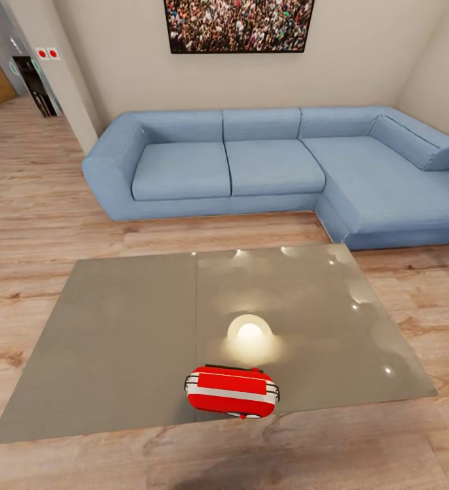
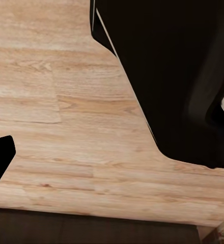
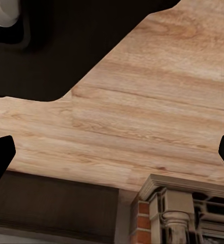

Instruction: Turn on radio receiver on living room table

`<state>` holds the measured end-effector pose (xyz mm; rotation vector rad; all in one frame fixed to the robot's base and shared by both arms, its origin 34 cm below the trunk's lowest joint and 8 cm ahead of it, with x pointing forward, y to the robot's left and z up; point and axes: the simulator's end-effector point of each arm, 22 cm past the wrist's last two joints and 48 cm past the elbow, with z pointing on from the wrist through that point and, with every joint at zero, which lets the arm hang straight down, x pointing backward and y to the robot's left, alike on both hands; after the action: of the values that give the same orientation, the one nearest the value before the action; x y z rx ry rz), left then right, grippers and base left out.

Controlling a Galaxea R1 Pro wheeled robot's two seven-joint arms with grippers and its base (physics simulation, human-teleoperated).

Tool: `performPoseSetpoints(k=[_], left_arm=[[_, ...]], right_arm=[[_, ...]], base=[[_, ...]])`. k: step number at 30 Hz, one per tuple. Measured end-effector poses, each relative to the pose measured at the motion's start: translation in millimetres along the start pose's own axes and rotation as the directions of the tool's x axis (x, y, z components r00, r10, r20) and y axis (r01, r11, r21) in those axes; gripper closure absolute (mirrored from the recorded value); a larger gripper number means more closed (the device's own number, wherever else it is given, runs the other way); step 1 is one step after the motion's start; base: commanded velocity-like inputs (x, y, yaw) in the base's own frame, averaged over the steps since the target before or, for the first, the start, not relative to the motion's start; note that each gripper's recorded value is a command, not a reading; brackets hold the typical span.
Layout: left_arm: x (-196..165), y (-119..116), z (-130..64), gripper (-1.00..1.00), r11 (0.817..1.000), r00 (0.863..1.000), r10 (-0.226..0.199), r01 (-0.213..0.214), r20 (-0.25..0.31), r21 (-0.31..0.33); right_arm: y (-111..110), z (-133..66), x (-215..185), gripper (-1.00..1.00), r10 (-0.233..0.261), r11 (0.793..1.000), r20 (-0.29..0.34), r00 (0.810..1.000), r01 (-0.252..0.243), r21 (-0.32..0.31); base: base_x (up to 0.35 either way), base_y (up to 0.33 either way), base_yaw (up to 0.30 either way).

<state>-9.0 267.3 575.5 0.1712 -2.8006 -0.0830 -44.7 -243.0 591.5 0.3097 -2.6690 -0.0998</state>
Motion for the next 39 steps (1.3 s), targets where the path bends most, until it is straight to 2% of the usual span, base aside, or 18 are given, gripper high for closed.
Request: performPoseSetpoints(k=[8,11,12,14,21,23,26,28,30,31,32,33,34,35,36,37,38,39], left_arm=[[-1.7,-2.9,0.1,-1.00,1.000,1.000,0.013,-0.013,0.004,0.005],[-25.5,-4.5,1.0,-1.00,1.000,0.999,0.008,-0.009,0.052,0.012],[-46.1,-6.2,0.8,-1.00,1.000,0.996,0.005,-0.007,0.094,0.018],[-64.3,-8.2,-0.2,-1.00,1.000,0.991,0.003,-0.007,0.132,0.024],[-98.3,-11.7,-3.9,-1.00,0.999,0.979,0.001,-0.008,0.202,0.036],[-124.8,-8.8,-8.2,-1.00,0.999,0.967,-0.001,-0.009,0.253,0.035],[-165.0,-12.7,-17.9,-1.00,0.999,0.947,-0.004,-0.011,0.320,0.045],[-203.2,-18.7,-30.6,-1.00,0.998,0.933,-0.006,-0.016,0.360,0.058],[-235.8,-24.1,-45.2,-1.00,0.997,0.918,-0.008,-0.021,0.395,0.069],[-257.9,-28.3,-57.2,-1.00,0.997,0.907,-0.009,-0.026,0.421,0.078],[-290.3,-34.6,-78.4,-1.00,0.995,0.888,-0.012,-0.034,0.460,0.090],[-325.2,-41.0,-106.2,-1.00,0.994,0.859,-0.014,-0.045,0.511,0.102],[-333.8,-42.6,-114.4,-1.00,0.993,0.852,-0.014,-0.048,0.523,0.105],[-350.9,-46.6,-131.5,-1.00,0.992,0.835,-0.015,-0.057,0.550,0.114],[-360.2,-49.2,-141.7,-1.00,0.991,0.824,-0.017,-0.062,0.566,0.120],[-387.6,-62.2,-177.4,-1.00,0.983,0.787,-0.022,-0.096,0.617,0.157],[-402.1,-71.6,-200.5,-1.00,0.975,0.760,-0.027,-0.122,0.649,0.183],[-407.0,-76.2,-210.1,-1.00,0.971,0.751,-0.028,-0.136,0.660,0.196]], right_arm=[[0.1,0.0,-0.6,-1.00,-0.045,0.999,0.001,0.999,0.045,0.001],[-0.2,0.0,-0.5,-1.00,-0.047,0.999,0.001,0.999,0.047,0.001],[-0.8,0.0,-0.7,-1.00,-0.047,0.999,0.001,0.999,0.047,0.002],[-1.3,0.1,-3.6,-1.00,-0.047,0.999,0.007,0.999,0.047,0.003],[-0.4,-0.1,-23.9,-1.00,-0.046,0.999,0.050,0.998,0.046,0.002],[-4.9,-3.1,-64.6,-1.00,-0.044,0.999,0.134,0.990,0.044,0.007],[-24.7,-16.1,-130.6,-1.00,-0.051,0.998,0.256,0.965,0.044,0.033],[-49.8,-35.2,-180.6,-1.00,-0.063,0.997,0.321,0.945,0.043,0.069],[-69.8,-53.0,-211.3,-1.00,-0.076,0.994,0.346,0.935,0.043,0.101],[-81.2,-66.8,-230.5,-1.00,-0.085,0.992,0.359,0.929,0.044,0.122],[-94.7,-90.1,-258.1,-1.00,-0.100,0.987,0.380,0.919,0.044,0.153],[-103.0,-124.4,-295.2,-1.00,-0.120,0.982,0.436,0.892,0.042,0.185],[-104.7,-139.7,-310.1,-1.00,-0.127,0.980,0.464,0.876,0.039,0.195],[-109.6,-166.0,-332.3,-1.00,-0.141,0.975,0.508,0.850,0.030,0.220],[-111.9,-182.0,-344.8,-1.00,-0.146,0.972,0.537,0.831,0.021,0.233],[-126.1,-232.9,-376.0,-1.00,-0.160,0.957,0.611,0.775,-0.029,0.287],[-128.1,-271.7,-396.7,-1.00,-0.169,0.950,0.670,0.723,-0.062,0.307],[-130.1,-285.4,-402.4,-1.00,-0.171,0.946,0.687,0.706,-0.078,0.316]], base=[[0.000,0.000,0.000],[0.000,0.000,0.000],[0.000,0.000,0.000],[0.000,0.000,0.000],[0.000,0.000,0.000],[0.000,0.000,0.000],[0.000,0.000,0.000],[0.000,0.000,0.000],[0.000,0.000,0.000],[0.000,0.000,0.000],[0.000,0.000,0.000],[0.000,0.000,0.000],[0.000,0.000,0.000],[0.000,0.000,0.000],[0.000,0.000,0.000],[0.000,0.000,0.000],[0.000,0.000,0.000],[0.000,0.000,0.000]])
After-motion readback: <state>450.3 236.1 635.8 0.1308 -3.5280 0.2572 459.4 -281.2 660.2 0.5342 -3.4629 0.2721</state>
